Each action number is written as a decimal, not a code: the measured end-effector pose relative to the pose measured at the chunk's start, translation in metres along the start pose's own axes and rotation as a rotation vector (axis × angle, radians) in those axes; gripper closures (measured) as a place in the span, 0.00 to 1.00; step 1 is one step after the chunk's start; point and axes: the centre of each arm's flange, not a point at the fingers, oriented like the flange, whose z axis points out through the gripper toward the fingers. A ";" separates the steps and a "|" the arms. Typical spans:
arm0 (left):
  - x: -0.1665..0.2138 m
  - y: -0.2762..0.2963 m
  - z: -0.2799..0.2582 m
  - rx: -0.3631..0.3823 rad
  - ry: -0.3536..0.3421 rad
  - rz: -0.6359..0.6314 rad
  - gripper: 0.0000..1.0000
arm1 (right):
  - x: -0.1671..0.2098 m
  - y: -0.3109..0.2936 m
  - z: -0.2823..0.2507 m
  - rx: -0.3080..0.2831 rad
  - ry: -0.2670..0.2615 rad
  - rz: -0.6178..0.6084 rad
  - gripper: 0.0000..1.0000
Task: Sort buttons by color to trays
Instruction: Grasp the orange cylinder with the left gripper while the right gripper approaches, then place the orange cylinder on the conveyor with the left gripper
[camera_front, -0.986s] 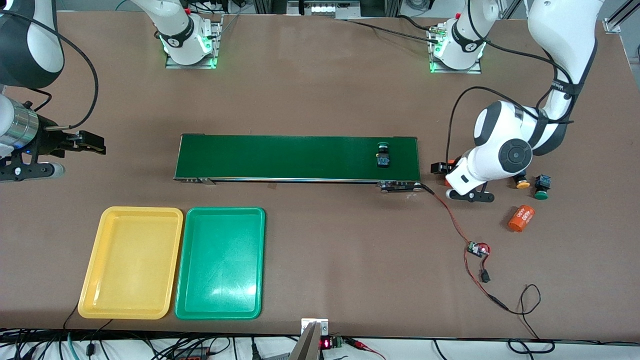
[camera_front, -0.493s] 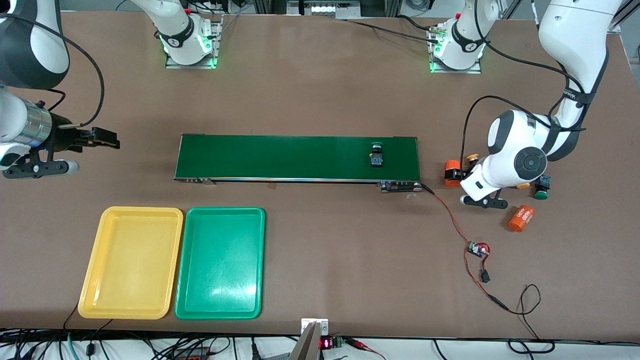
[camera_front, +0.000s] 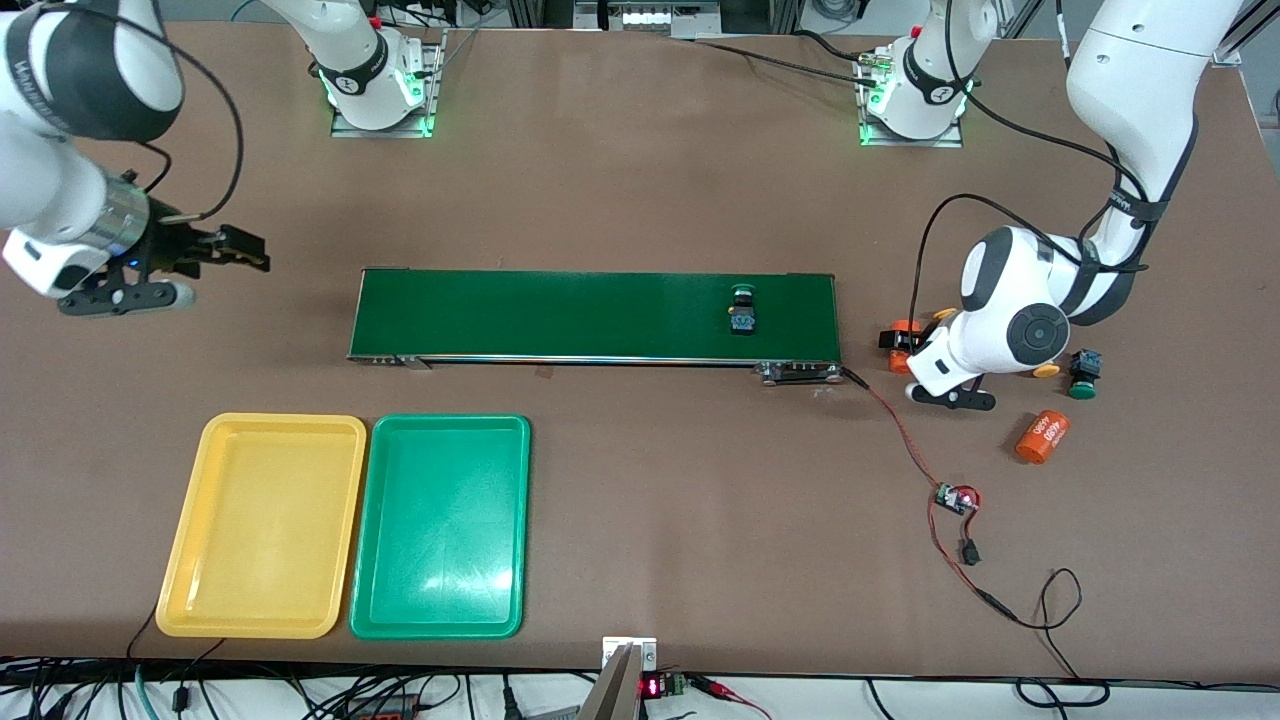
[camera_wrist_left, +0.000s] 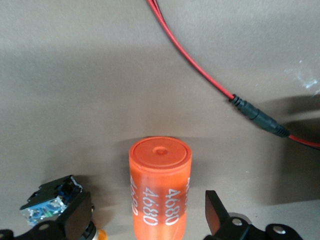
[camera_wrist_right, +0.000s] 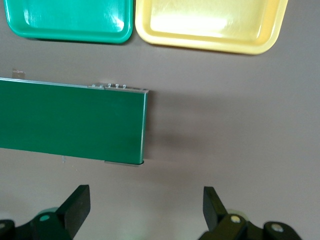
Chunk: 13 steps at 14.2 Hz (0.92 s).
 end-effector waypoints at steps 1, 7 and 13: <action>0.000 0.000 0.000 0.000 0.003 0.001 0.03 | -0.008 -0.009 0.005 -0.001 0.002 0.015 0.00; 0.000 0.001 0.002 -0.002 0.017 0.001 0.34 | -0.023 -0.057 0.016 -0.010 0.018 0.069 0.00; 0.002 0.006 -0.015 0.001 0.057 0.005 0.50 | -0.019 -0.103 0.021 -0.017 0.069 0.036 0.00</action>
